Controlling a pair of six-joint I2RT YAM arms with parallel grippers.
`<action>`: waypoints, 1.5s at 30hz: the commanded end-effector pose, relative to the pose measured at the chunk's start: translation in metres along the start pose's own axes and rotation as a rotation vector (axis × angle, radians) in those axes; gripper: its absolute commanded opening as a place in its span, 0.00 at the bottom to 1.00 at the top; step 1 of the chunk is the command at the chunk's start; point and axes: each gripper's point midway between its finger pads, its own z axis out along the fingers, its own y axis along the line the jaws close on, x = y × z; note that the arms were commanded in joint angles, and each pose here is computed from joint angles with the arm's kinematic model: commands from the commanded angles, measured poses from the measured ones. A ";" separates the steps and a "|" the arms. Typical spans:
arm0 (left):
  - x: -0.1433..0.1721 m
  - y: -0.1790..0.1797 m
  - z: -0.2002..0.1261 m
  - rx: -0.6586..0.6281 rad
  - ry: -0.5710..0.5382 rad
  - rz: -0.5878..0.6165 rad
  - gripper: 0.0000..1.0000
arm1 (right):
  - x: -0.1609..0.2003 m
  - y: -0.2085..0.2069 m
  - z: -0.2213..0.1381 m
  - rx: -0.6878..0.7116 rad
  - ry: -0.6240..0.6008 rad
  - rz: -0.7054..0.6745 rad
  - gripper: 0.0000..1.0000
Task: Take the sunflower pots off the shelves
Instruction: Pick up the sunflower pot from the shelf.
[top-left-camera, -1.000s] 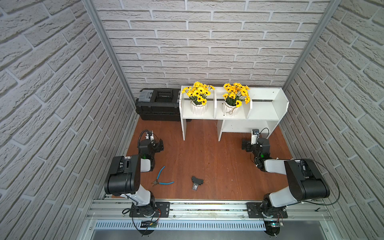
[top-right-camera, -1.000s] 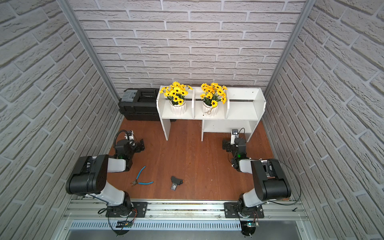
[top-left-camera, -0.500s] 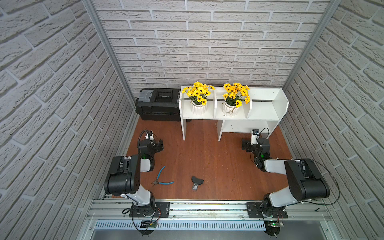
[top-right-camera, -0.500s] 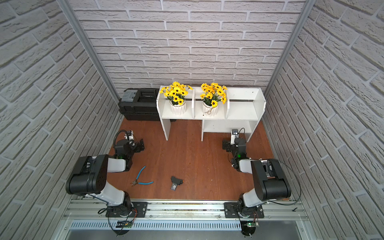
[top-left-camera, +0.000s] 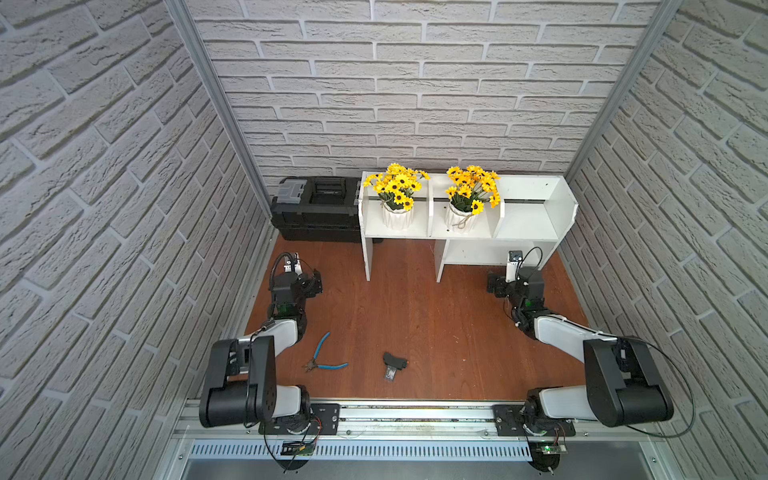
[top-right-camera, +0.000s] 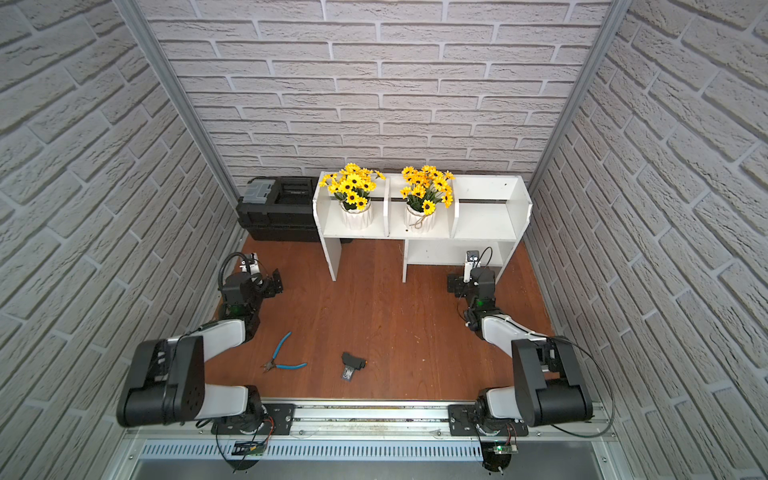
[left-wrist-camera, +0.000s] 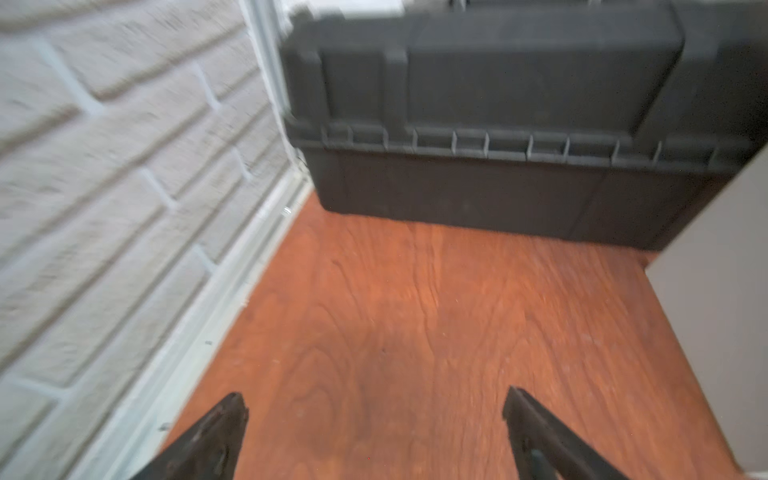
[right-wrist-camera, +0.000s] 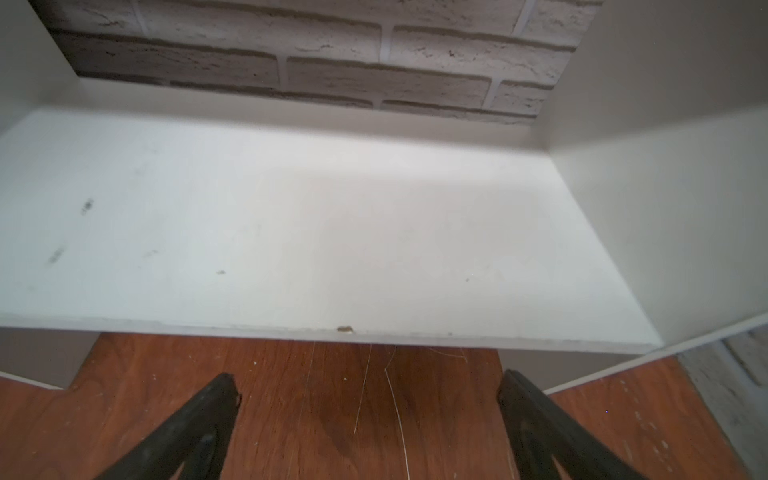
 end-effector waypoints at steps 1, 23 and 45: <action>-0.027 0.015 -0.014 -0.113 0.008 -0.068 0.98 | -0.021 -0.008 -0.022 0.042 0.013 0.065 0.99; -0.128 -0.037 -0.098 0.124 0.041 -0.295 0.98 | -0.163 0.126 -0.171 -0.508 -0.019 -0.010 0.99; -0.124 -0.043 -0.113 0.128 0.055 -0.181 0.98 | -0.257 0.298 -0.168 -0.387 -0.105 -0.188 0.99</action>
